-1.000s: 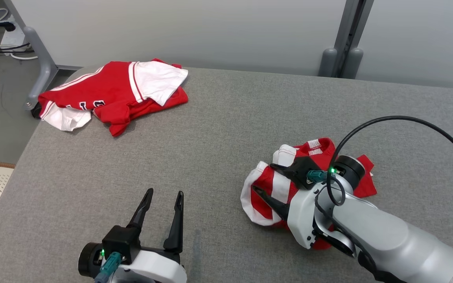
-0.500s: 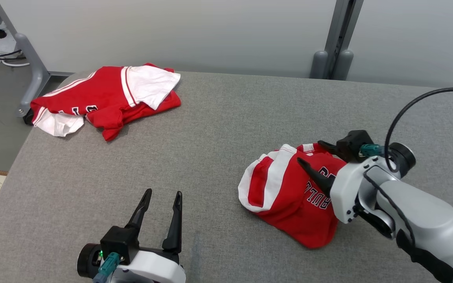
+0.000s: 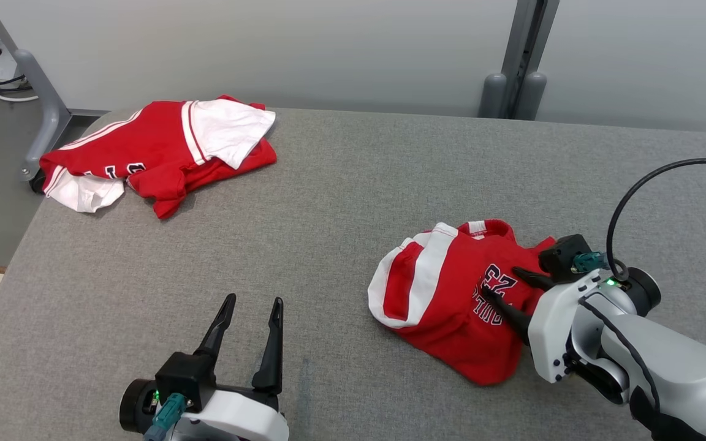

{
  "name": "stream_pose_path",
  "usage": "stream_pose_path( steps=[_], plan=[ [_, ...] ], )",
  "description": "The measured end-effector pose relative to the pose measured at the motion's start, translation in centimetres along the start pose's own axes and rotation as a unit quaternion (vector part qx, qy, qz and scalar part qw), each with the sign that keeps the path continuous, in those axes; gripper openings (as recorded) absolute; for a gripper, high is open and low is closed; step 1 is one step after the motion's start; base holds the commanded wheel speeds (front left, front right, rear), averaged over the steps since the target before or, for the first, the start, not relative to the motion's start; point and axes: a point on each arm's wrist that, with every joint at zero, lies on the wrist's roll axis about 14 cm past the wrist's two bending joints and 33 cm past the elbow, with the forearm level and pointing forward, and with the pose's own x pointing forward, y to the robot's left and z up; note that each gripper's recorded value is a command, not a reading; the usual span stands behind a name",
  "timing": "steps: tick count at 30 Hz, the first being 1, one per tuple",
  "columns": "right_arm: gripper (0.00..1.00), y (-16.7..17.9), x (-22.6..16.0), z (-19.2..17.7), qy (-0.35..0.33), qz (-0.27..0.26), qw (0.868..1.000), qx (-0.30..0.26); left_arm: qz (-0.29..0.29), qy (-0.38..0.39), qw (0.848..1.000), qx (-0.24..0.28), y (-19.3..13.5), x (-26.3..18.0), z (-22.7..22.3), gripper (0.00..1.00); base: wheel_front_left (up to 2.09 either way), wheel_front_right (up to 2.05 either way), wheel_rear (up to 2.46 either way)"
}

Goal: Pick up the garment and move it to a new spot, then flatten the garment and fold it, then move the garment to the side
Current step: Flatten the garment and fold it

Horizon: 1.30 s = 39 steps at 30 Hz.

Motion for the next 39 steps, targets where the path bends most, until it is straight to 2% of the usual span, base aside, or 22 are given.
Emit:
stream_pose_path(
  steps=[2, 3, 21, 22, 23, 25, 31, 39],
  plan=[
    [0.27, 0.3, 0.1, 0.1, -0.001, 0.004, 1.000, 0.001, 0.000, 0.000, 1.000, 0.000, 0.0, 0.0, 0.0, 1.00, 0.00, 0.00, 0.00],
    [0.00, 0.4, 0.3, 0.2, -0.007, 0.005, 1.000, 0.002, 0.001, 0.001, 1.000, 0.000, 0.0, 0.0, -0.1, 1.00, 0.00, 0.00, 0.00],
    [0.00, -2.4, -1.2, 1.1, -0.064, -0.054, 0.996, 0.010, -0.013, 0.002, 1.000, 0.003, -0.8, -0.1, -0.2, 1.00, 0.00, 0.00, 0.00],
    [0.09, -2.5, -1.2, 1.3, -0.069, -0.058, 0.996, 0.012, -0.013, 0.002, 1.000, 0.003, -0.8, -0.1, -0.2, 1.00, 0.00, 0.00, 0.00],
    [0.27, -2.6, -1.3, 1.5, -0.074, -0.060, 0.995, 0.014, -0.014, 0.001, 1.000, 0.003, -0.8, -0.1, -0.2, 1.00, 0.00, 0.00, 0.00],
    [1.00, -2.7, -1.3, 1.8, -0.078, -0.063, 0.995, 0.016, -0.014, 0.001, 1.000, 0.003, -0.9, -0.2, -0.1, 1.00, 0.00, 0.00, 0.00],
    [1.00, -1.6, -0.7, 1.2, -0.055, -0.050, 0.997, 0.014, -0.016, 0.002, 1.000, 0.003, -0.9, -0.4, -0.2, 1.00, 0.00, 0.00, 0.00],
    [1.00, -1.7, 0.0, -1.0, 0.027, -0.040, 0.999, 0.009, -0.006, 0.007, 1.000, 0.004, -0.3, -0.6, -0.5, 1.00, 0.00, 0.00, 0.00]
  ],
)
